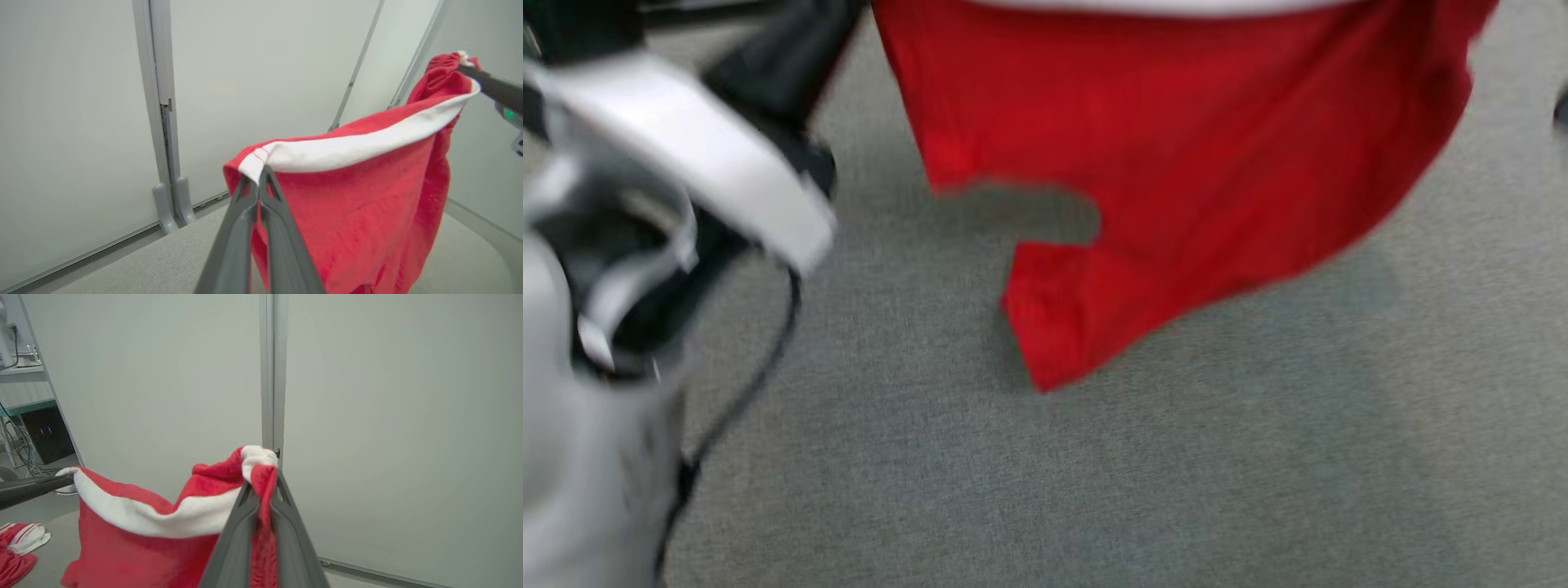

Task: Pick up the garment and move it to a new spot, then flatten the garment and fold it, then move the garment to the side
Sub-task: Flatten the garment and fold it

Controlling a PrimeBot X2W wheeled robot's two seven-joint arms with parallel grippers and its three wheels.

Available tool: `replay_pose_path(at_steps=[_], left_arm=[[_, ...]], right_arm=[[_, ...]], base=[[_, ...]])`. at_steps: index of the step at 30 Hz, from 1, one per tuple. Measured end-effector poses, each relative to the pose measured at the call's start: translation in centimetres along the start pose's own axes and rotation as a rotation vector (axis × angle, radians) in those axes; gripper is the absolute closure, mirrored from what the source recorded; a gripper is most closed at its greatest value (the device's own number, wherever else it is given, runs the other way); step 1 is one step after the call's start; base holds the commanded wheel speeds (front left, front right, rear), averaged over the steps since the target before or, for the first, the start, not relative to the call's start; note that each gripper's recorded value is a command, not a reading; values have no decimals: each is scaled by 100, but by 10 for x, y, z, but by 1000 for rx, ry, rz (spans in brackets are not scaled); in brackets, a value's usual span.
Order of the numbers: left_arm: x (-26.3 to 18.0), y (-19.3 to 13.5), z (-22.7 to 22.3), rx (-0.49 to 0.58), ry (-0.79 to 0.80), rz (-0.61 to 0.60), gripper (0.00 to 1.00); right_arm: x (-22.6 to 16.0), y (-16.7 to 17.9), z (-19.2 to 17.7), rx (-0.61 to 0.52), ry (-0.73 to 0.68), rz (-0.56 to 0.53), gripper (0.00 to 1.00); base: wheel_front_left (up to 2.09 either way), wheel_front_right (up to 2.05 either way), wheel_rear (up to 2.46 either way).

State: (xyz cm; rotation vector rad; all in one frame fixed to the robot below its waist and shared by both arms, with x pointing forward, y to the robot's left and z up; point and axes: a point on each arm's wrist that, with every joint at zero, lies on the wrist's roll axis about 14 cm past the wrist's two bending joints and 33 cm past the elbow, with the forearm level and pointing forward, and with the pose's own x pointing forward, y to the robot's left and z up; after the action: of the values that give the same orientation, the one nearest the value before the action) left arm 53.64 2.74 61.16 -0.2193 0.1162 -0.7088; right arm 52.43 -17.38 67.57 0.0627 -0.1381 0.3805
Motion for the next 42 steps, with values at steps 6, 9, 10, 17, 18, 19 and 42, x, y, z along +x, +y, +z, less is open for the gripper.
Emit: replay_pose_path(at_steps=[6, 9, 10, 17, 18, 19, 42], left_arm=[[54, 73, 19, 56, -68, 149, 100], [72, 109, 33, 93, -138, 229, 100], [75, 119, 38, 110, -173, 252, 100], [85, 164, -8, 92, -196, 341, 100], [83, 167, -22, 85, -186, 347, 100], [81, 166, -35, 62, -185, 351, 100], [-137, -10, -250, -254, 197, 388, 100]], right_arm=[[92, -2, -6, 3, -82, -14, 100], [132, 5, -7, 22, -164, -5, 100], [143, 6, -9, 23, -182, -4, 100], [172, 5, -99, 65, -128, -27, 100], [169, 7, -118, 65, -102, -24, 100], [164, 6, -135, 72, -81, -28, 100], [-154, 21, -252, 69, 391, -115, 100]], base=[[0, 0, 0], [0, 0, 0], [0, 0, 0], [0, 0, 0], [0, 0, 0], [0, 0, 0], [0, 0, 0]])
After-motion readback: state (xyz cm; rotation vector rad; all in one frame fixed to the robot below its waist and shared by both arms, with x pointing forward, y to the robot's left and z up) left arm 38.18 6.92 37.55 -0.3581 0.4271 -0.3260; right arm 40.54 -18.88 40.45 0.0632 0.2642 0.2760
